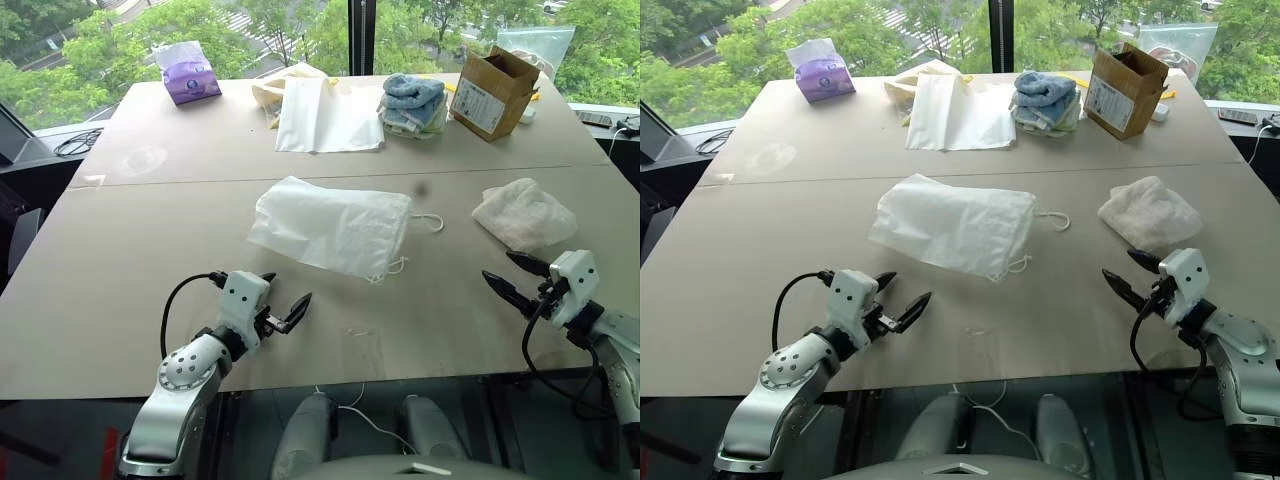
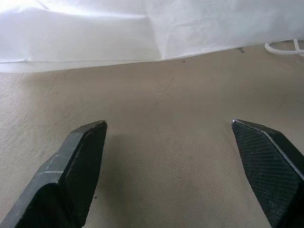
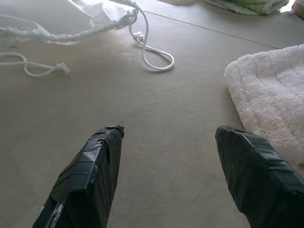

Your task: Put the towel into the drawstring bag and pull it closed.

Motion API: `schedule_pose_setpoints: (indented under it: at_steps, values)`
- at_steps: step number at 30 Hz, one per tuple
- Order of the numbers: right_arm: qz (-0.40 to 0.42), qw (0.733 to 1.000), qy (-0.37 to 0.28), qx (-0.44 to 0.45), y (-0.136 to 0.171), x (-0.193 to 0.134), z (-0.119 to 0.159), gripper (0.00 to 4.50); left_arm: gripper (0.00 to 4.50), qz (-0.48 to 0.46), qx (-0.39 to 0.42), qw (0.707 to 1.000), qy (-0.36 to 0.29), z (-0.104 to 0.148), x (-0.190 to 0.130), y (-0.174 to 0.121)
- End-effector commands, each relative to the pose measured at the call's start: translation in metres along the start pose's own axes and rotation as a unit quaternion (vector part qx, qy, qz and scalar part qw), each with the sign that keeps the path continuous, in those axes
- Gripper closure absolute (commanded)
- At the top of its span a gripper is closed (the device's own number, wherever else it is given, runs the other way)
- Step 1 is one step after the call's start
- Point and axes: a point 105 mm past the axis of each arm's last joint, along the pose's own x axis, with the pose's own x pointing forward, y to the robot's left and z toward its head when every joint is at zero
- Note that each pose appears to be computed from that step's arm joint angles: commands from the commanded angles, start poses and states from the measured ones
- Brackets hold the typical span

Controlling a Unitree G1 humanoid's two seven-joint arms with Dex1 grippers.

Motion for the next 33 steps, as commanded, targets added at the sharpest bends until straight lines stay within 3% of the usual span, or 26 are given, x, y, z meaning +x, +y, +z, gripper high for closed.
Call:
schedule_pose_setpoints:
  at_steps: [1, 20, 27, 33]
  values:
    - [0.001, 1.0, -0.019, -0.023, -0.002, -0.002, 0.011, 1.17, 0.19, -0.004, 0.017, 1.0, -0.022, 0.015, -0.003, 0.001]
    - [0.013, 0.999, -0.044, -0.026, 0.002, 0.002, 0.016, 1.17, 0.19, -0.056, 0.007, 0.998, -0.03, 0.024, -0.003, -0.009]
    - [0.055, 0.997, -0.058, -0.007, 0.017, 0.005, 0.027, 1.17, 0.19, -0.181, -0.042, 0.982, -0.046, 0.053, -0.003, -0.048]
    - [0.128, 0.988, -0.082, -0.001, 0.04, 0.004, 0.046, 1.17, 0.19, -0.22, 0.007, 0.974, -0.049, 0.079, 0.025, -0.077]
